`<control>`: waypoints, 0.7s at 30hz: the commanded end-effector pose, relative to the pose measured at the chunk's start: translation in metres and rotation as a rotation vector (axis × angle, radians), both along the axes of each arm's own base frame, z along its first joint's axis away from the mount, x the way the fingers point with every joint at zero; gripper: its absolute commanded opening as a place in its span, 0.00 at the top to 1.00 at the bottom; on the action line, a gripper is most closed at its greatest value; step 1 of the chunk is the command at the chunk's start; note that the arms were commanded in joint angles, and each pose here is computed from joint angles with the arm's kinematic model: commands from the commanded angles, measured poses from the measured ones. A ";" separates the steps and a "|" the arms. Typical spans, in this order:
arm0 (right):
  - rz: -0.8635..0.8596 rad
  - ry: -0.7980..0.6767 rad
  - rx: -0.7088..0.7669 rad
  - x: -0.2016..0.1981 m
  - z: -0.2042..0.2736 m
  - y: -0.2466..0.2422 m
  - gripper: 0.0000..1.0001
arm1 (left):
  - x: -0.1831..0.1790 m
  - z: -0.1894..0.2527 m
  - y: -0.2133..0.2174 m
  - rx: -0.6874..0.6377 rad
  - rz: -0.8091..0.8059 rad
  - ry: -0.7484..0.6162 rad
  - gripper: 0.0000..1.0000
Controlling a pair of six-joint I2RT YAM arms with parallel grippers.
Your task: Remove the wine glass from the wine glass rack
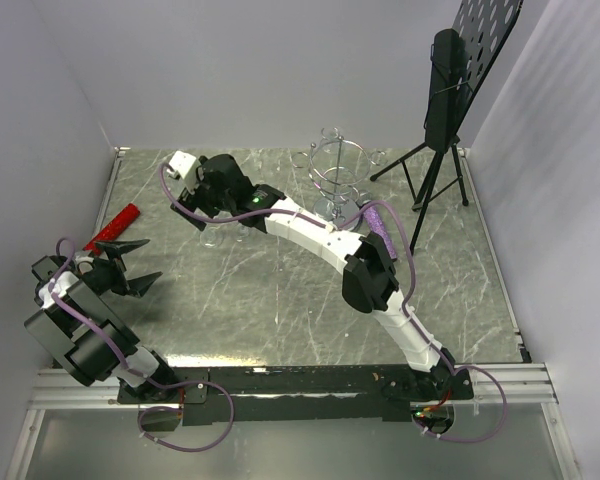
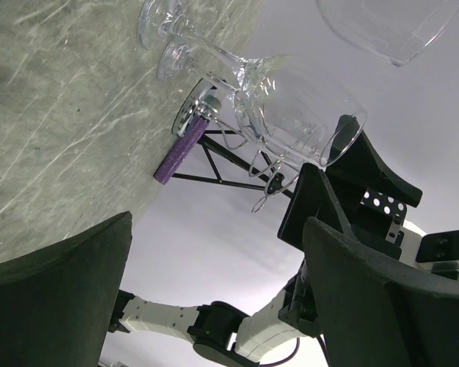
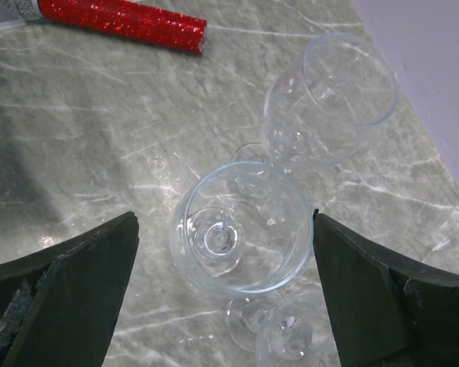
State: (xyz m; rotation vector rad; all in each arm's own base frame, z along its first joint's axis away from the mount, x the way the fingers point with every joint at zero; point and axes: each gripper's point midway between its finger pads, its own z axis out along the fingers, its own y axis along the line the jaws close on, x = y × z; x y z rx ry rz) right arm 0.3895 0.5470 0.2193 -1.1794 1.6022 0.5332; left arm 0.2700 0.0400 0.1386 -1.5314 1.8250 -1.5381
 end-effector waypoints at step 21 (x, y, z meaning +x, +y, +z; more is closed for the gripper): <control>0.013 -0.095 0.204 -0.012 0.102 0.000 0.00 | 0.001 0.012 0.003 0.021 0.000 -0.032 0.04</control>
